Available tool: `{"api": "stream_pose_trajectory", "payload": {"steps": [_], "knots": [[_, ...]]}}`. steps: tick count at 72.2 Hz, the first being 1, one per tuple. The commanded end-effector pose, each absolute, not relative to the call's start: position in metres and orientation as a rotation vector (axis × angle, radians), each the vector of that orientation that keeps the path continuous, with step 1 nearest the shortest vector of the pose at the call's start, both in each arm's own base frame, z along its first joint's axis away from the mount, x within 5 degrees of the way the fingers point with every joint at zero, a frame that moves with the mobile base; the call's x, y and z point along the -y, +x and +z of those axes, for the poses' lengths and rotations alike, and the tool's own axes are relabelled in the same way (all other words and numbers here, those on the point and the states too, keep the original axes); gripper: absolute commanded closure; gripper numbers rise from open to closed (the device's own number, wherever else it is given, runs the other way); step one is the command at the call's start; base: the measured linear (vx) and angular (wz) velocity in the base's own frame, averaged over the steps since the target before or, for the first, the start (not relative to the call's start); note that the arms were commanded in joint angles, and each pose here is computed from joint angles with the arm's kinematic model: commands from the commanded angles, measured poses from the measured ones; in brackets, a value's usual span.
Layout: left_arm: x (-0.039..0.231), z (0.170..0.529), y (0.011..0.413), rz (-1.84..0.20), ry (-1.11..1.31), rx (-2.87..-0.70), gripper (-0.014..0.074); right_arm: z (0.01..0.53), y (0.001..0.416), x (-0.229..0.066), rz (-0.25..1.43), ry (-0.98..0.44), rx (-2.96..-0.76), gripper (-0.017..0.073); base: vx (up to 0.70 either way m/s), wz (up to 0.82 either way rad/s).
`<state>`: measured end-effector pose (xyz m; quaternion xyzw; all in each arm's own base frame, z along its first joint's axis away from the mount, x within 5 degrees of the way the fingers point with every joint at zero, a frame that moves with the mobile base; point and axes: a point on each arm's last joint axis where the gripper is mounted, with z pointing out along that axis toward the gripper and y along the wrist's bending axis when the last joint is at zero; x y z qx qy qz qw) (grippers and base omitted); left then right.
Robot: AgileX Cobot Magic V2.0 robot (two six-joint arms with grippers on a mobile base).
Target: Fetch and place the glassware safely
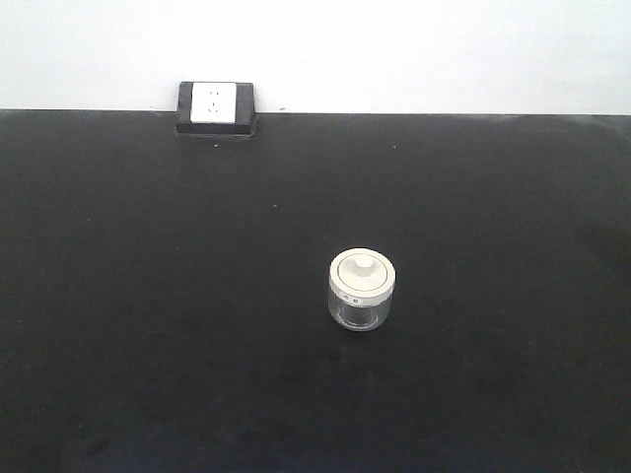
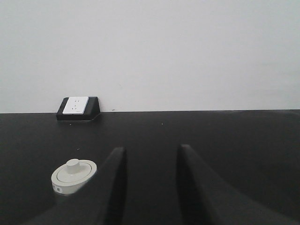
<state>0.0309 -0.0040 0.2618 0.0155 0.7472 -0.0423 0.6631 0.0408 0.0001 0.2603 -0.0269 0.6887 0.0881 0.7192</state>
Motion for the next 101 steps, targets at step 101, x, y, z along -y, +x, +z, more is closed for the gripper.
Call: {"api": "stream_pose_trajectory", "payload": {"steps": [101], "knots": [[0.004,0.206,0.056,-0.113,-0.007,-1.515,0.0601,0.273,0.037,0.000,0.177,-0.088,-1.443,0.0567,0.00,0.00]]}}
